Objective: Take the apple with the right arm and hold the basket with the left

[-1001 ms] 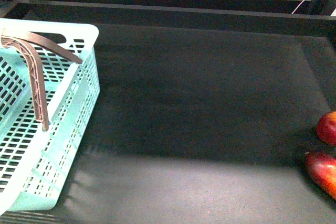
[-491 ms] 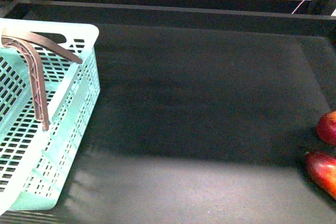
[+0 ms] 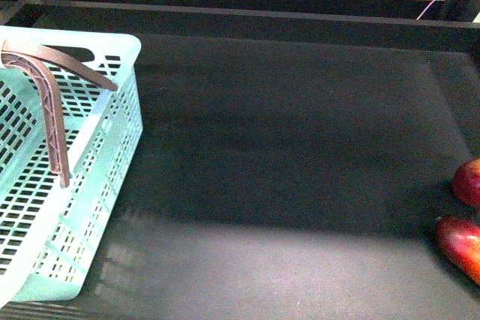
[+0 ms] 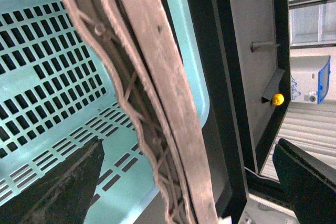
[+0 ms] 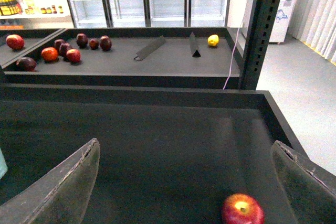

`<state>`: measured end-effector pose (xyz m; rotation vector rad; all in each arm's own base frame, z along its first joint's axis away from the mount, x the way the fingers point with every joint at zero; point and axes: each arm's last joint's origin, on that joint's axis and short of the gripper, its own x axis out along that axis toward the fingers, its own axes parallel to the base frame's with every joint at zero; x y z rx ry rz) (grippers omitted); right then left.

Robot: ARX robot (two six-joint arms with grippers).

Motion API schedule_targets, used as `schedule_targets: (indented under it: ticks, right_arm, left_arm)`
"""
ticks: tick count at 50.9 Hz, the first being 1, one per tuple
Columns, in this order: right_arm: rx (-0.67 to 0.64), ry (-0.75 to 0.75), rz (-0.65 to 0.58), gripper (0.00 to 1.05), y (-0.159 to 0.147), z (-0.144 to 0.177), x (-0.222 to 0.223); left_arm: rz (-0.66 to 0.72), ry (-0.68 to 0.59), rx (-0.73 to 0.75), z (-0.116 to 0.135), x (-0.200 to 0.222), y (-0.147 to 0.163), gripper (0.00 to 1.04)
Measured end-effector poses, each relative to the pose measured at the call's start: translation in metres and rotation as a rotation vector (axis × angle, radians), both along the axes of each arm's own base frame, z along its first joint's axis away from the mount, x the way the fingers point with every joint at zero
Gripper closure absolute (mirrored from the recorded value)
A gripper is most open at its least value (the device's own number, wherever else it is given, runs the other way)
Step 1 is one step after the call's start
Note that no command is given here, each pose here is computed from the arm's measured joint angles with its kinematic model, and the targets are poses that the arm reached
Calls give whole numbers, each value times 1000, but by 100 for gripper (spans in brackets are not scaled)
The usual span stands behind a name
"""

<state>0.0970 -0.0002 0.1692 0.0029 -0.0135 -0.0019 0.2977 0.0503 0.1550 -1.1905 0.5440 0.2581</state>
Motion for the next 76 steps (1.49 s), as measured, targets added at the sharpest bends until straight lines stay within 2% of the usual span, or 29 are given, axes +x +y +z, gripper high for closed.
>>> schedule_targets:
  ticks: [25,35,43,51,65,70,76]
  right_arm:
    - [0,0,0,9,0,0,0]
    - [0,0,0,9,0,0,0]
    - [0,0,0,9,0,0,0]
    - [0,0,0,9,0,0,0]
    - [0,0,0,9,0,0,0]
    - [0,0,0,9,0,0,0]
    - [0,0,0,9,0,0,0]
  left_arm:
    - [56,93,30,-16,38,9,8]
    - [51,122,44,-22,41,10,40]
    - [39,115,57,-20,44,7,74]
    - [43,109,13,-18,45,4,89]
    - [-14,100,51,-8,38,-8,89]
    - [-60,75,55,8,27,-21,89]
    - [-149,-2,54,41,13,-48,89]
